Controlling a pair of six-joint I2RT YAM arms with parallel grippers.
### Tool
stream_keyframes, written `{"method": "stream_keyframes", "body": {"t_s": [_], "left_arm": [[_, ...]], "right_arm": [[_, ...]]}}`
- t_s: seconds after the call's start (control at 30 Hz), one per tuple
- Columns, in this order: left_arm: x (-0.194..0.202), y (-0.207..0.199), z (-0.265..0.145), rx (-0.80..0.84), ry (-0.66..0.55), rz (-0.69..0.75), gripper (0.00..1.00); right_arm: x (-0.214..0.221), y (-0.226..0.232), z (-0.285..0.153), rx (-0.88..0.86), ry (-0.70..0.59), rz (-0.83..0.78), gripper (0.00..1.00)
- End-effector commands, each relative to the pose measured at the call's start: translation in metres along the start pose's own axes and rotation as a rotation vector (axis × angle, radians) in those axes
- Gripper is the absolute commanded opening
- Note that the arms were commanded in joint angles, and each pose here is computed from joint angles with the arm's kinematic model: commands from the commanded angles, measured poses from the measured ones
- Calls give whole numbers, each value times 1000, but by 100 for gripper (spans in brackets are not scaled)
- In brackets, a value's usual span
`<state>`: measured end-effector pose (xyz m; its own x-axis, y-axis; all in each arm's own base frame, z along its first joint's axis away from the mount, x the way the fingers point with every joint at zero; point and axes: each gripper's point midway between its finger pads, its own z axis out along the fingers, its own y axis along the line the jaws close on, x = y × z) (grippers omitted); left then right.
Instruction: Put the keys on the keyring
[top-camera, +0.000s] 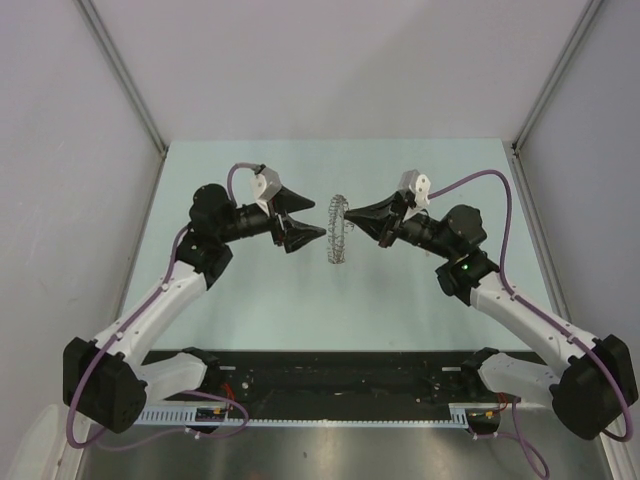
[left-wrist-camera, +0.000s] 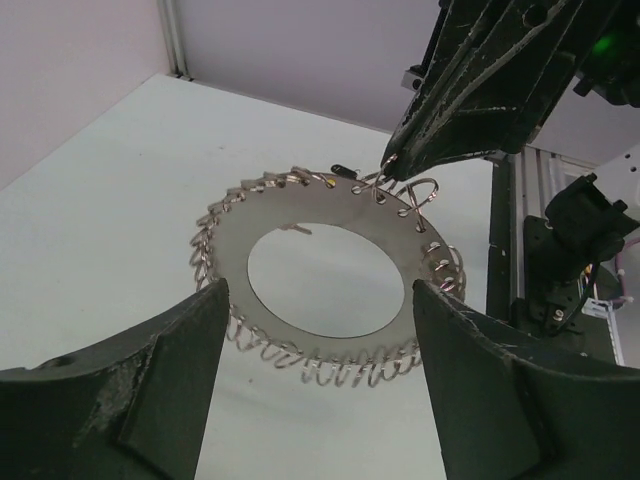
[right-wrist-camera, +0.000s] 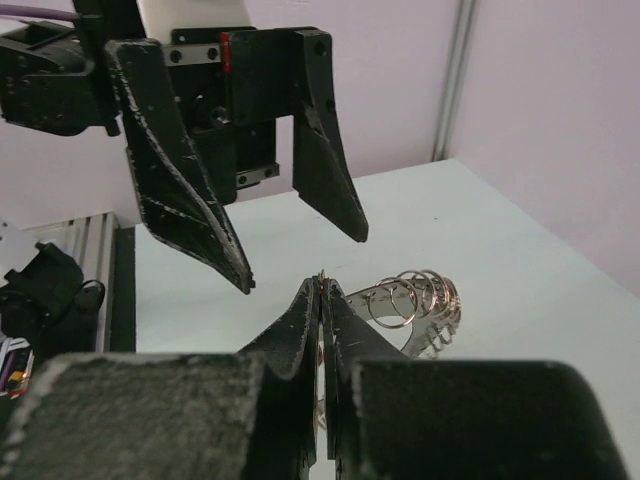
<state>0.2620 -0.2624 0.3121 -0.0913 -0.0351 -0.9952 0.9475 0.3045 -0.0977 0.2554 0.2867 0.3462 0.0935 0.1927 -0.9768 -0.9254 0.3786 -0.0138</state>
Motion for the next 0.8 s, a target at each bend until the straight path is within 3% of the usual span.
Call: {"method": "stream_keyframes", "body": {"t_s": [0.0,0.23,0.5,0.77], "left_arm": [[-17,-18,1,96,-68,66,77],[-18,-29,-1,142,-103,42,62],[-12,-52,-3,272,-78,65,61],[-11,-55,0,282,-70,52,57]], "right_arm": [[-24,21,4,-119,-81,-41,0],[-19,28,6,-159,-73,-35,0],[-21,39,8,-212,-85,-32,0],[-22,47,9,-248,-86,-39,0]]}}
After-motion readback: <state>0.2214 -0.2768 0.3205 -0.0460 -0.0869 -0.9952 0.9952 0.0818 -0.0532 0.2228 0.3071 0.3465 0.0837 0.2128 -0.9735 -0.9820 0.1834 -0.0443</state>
